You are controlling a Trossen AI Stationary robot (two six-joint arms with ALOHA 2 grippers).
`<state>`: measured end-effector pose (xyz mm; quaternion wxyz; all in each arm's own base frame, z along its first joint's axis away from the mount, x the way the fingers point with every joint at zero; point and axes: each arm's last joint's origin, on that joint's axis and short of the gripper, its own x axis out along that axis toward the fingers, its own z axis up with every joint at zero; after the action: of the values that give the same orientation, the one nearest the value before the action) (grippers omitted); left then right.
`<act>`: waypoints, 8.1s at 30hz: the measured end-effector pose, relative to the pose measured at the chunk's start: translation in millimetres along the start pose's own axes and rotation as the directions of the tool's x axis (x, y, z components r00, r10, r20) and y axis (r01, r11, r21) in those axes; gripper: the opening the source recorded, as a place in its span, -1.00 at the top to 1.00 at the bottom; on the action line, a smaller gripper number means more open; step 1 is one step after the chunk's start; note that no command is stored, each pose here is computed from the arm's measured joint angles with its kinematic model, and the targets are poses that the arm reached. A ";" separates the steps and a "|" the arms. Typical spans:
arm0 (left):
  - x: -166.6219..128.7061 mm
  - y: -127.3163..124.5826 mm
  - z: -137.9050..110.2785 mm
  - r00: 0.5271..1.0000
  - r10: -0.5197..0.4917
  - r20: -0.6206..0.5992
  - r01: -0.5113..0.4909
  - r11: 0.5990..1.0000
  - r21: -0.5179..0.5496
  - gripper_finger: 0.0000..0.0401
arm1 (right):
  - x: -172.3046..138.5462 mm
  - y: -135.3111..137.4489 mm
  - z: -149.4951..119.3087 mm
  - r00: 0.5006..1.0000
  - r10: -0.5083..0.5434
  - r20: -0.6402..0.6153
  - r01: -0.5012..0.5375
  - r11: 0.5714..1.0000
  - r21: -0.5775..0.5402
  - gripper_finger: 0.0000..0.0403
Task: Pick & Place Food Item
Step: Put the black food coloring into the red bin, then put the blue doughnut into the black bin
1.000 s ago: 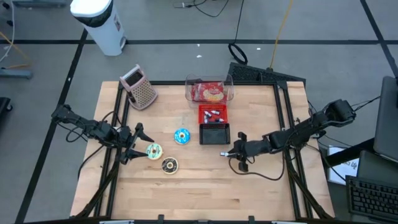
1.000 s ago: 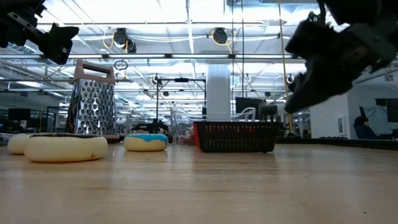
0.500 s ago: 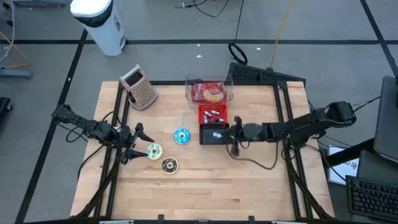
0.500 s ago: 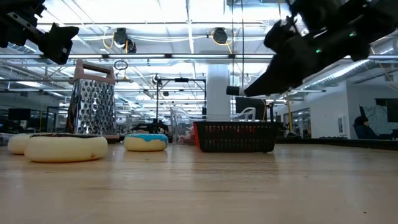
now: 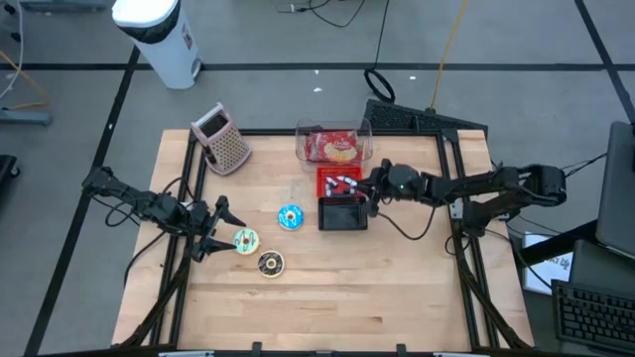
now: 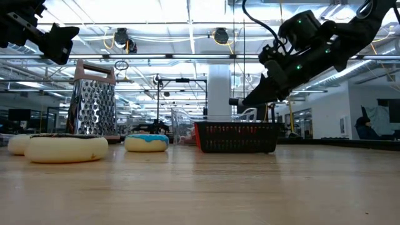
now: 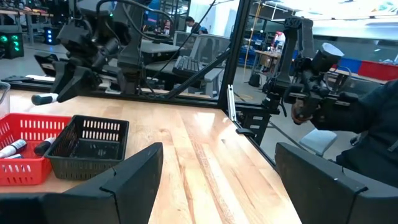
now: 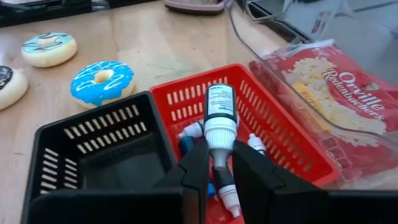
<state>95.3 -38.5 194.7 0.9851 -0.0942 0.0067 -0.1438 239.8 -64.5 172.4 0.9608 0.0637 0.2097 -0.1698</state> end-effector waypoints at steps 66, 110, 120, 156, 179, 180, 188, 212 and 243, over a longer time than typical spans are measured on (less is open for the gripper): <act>-1.1 -0.9 16.7 0.983 0.041 0.176 -0.039 0.999 -0.015 -0.55 | -80.2 25.0 -30.3 0.796 0.506 0.333 -0.522 0.852 -0.046 0.17; 131.7 103.9 -20.3 0.428 0.589 -0.686 -0.813 0.582 -0.009 -0.55 | -68.8 2.6 -37.4 0.896 0.320 0.308 -0.344 0.939 0.025 0.17; 154.9 120.6 -44.1 0.369 0.513 -0.775 -0.815 0.580 -0.005 -0.55 | -68.8 2.6 -37.5 0.896 0.320 0.307 -0.344 0.939 0.025 0.17; 175.6 104.6 48.5 0.836 0.508 -0.209 -0.529 0.847 -0.055 0.78 | -55.6 29.2 -21.6 0.904 0.266 0.334 -0.300 0.952 0.054 0.13; 196.5 104.2 23.0 0.810 0.559 -0.178 -0.535 0.828 0.166 0.82 | 18.4 67.4 22.8 0.894 0.313 0.320 -0.395 0.887 0.239 -0.33; 196.9 102.8 22.8 0.805 0.566 -0.175 -0.537 0.822 0.190 0.82 | 20.5 67.8 23.3 0.896 0.312 0.317 -0.395 0.885 0.247 -0.32; 197.6 99.1 23.0 0.781 0.605 -0.156 -0.561 0.789 0.250 0.82 | 29.8 72.2 32.2 0.890 0.313 0.331 -0.407 0.873 0.269 -0.31; 198.2 95.4 23.6 0.795 0.586 -0.157 -0.552 0.806 0.214 0.61 | 31.6 72.0 28.1 0.908 0.308 0.284 -0.366 0.913 0.179 0.96; 209.4 81.0 35.1 0.836 0.525 -0.159 -0.505 0.850 0.148 -0.52 | -23.4 33.3 39.5 0.971 0.240 -0.005 -0.239 0.966 -0.094 0.96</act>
<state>320.4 -15.4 216.9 0.9854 -0.0251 0.1204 0.1181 246.6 -34.0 219.8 0.9769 0.0428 0.2050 -0.0428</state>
